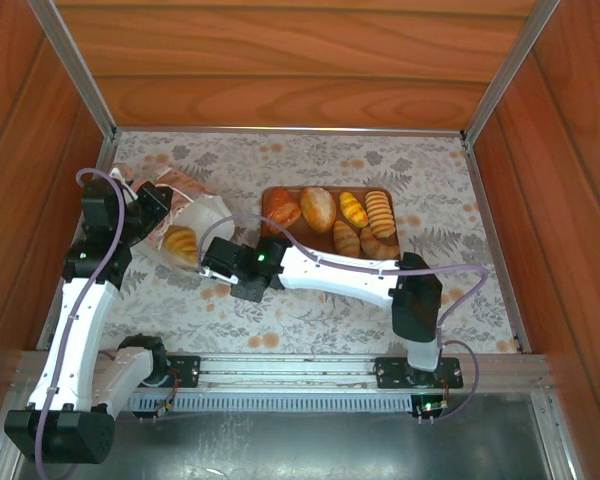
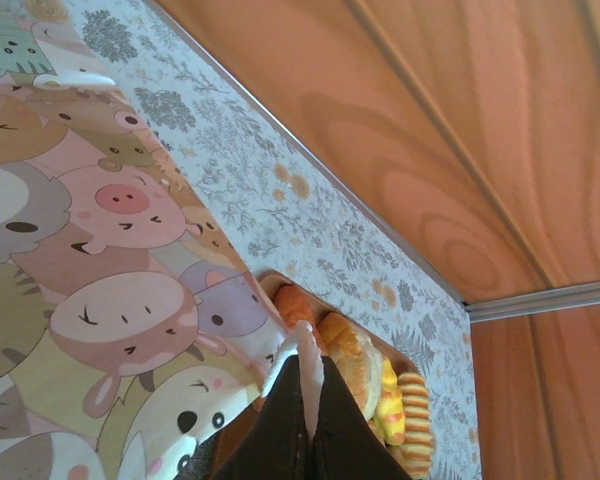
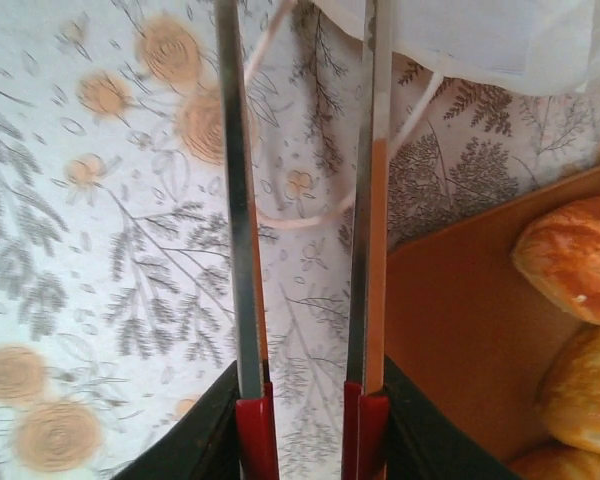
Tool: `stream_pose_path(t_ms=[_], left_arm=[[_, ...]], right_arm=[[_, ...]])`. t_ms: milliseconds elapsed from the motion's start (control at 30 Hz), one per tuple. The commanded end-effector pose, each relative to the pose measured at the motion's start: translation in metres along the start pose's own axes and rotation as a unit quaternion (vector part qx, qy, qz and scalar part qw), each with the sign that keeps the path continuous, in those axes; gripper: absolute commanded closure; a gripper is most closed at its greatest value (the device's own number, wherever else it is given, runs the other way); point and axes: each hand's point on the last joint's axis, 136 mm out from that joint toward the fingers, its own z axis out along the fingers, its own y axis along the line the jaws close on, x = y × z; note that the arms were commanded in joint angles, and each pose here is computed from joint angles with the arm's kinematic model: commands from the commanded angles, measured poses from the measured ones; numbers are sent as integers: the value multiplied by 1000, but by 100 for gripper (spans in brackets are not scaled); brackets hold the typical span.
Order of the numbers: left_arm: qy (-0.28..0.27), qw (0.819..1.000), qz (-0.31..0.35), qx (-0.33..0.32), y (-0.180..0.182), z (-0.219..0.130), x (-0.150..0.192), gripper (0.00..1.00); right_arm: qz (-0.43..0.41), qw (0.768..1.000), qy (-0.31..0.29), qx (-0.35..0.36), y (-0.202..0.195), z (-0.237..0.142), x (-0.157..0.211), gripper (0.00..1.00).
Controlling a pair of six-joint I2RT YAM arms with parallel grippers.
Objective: Take the fake bread out of the paper bag
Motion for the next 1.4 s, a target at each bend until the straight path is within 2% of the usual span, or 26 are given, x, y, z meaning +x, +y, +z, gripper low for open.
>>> stream_pose_path(t_ms=[0, 167, 333, 433, 1000, 1167, 1267, 1367], left_arm=[[1, 1000, 1, 8, -4, -1, 1, 100], [2, 1000, 1, 8, -4, -1, 1, 100], [0, 1000, 1, 9, -5, -2, 0, 100], [0, 1000, 1, 10, -5, -2, 0, 100], [1, 1000, 0, 8, -4, -1, 1, 100], [1, 1000, 0, 7, -3, -1, 1, 100], [1, 1000, 0, 6, -2, -1, 2, 100], [1, 1000, 1, 6, -2, -1, 2, 100]], right_arm=[[102, 993, -40, -50, -11, -29, -12, 68], [201, 971, -31, -125, -16, -25, -13, 67], [257, 949, -12, -184, -14, -21, -17, 66], [278, 940, 0, -195, -15, -15, -19, 65], [290, 931, 24, -220, -8, 10, -38, 58], [290, 929, 50, -227, -2, 24, -38, 57], [286, 927, 55, -238, 2, 26, -38, 58], [283, 928, 53, -236, 1, 22, -36, 65]])
